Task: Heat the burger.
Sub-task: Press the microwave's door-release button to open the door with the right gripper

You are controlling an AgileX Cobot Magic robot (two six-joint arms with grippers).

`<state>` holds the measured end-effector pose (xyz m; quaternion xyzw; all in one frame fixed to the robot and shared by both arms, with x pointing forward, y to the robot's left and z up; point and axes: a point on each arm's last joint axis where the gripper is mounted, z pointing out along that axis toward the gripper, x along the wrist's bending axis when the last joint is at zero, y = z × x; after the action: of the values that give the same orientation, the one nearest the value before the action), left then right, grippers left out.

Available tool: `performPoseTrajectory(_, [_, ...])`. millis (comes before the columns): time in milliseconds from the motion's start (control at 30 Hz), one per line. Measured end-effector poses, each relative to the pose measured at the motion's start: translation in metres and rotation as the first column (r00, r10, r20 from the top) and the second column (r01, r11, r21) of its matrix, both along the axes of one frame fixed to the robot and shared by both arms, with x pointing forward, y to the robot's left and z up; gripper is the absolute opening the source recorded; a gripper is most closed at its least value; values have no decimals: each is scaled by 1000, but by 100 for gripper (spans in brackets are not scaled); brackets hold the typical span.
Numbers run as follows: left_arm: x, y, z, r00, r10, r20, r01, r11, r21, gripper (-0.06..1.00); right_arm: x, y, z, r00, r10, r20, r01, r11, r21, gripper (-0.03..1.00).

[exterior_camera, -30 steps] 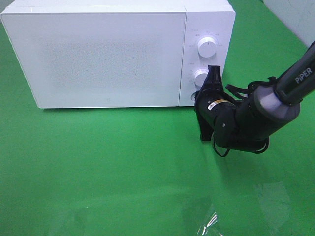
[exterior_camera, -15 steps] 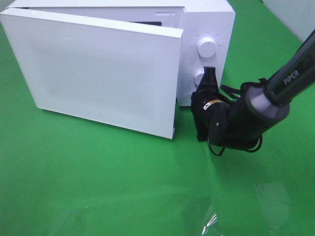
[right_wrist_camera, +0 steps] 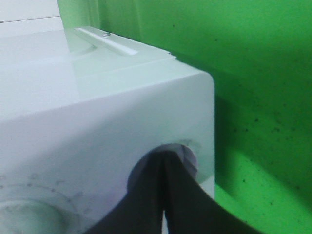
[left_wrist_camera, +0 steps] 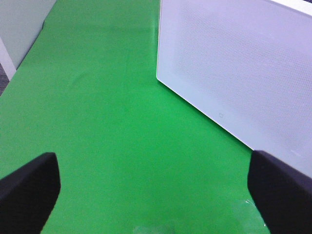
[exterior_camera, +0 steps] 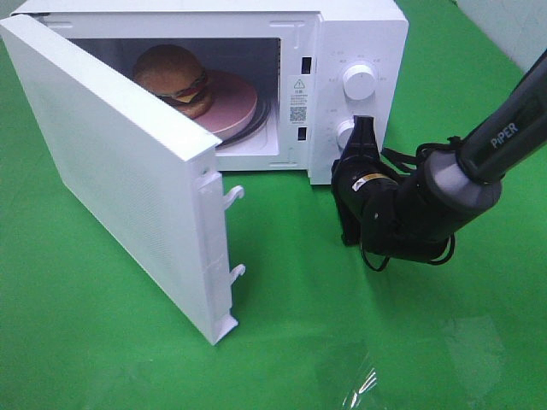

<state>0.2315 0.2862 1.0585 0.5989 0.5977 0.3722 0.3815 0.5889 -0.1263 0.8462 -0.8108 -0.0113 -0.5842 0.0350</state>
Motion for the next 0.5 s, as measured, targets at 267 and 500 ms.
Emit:
performPoseTrajectory(267, [0,0,0,1000,0,0,0,1000,0,96,-1,0,0,1000,4,0,-4,1000,-2,1])
performPoseTrajectory(500, [0,0,0,1000,0,0,0,1000,0,96,-1,0,1,1000,18,-12,-18,1000,-4,1])
